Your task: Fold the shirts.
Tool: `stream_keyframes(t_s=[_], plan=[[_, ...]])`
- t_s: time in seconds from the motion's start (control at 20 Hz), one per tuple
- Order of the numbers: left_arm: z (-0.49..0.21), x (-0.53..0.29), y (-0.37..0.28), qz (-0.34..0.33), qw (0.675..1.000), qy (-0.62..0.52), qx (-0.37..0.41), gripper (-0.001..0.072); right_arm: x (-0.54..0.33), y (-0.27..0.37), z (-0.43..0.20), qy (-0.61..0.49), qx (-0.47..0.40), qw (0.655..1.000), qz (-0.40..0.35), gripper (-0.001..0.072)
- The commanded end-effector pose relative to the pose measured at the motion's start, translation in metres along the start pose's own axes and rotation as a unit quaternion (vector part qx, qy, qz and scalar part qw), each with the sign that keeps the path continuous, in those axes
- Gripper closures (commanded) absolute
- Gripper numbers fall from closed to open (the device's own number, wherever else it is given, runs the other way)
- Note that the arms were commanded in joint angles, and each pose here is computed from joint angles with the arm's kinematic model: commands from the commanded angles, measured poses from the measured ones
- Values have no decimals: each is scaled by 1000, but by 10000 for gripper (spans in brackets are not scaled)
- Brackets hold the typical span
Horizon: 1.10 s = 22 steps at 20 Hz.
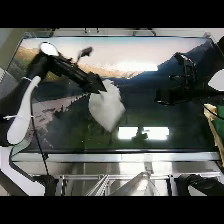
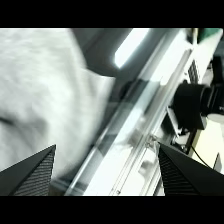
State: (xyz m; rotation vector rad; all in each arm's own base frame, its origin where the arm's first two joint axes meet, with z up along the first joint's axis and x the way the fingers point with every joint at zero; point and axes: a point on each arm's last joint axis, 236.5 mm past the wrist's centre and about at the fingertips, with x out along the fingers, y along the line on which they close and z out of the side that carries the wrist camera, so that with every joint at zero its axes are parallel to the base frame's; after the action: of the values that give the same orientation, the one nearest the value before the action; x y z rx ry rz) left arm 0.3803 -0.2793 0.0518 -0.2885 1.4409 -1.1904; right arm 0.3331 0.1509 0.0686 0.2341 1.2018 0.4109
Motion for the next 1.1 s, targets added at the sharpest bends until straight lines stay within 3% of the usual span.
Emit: stream_keyframes(t_s=[0.0, 0.05, 0.15, 0.25, 0.3, 0.5, 0.7, 1.05], plan=[[-11, 19, -23, 5, 998, 45, 36, -13, -1, -3, -10, 21, 3, 1000, -1, 341], [-17, 7, -12, 35, 997, 60, 29, -13, -1, -5, -9, 20, 4, 1000, -3, 291], [-33, -17, 19, 96, 992, 77, -9, -13, 1, -12, 3, 0, 9, 1000, -4, 449], [-53, -28, 38, 101, 991, 70, -51, -13, 17, -11, 12, -1, 9, 1000, 19, 409], [-66, -30, 50, 96, 990, 72, -79, -12, 32, -7, 14, 8, 10, 999, 41, 314], [-92, -18, 110, 95, 979, 13, -181, -13, 100, 18, 29, 19, 39, 986, 164, 311], [-87, 13, 133, 52, 977, -16, -206, 5, 158, 30, 33, 29, 108, 962, 250, 315], [-69, 59, 157, 38, 978, 32, -203, 8, 206, 31, 14, 59, 144, 951, 268, 336]])
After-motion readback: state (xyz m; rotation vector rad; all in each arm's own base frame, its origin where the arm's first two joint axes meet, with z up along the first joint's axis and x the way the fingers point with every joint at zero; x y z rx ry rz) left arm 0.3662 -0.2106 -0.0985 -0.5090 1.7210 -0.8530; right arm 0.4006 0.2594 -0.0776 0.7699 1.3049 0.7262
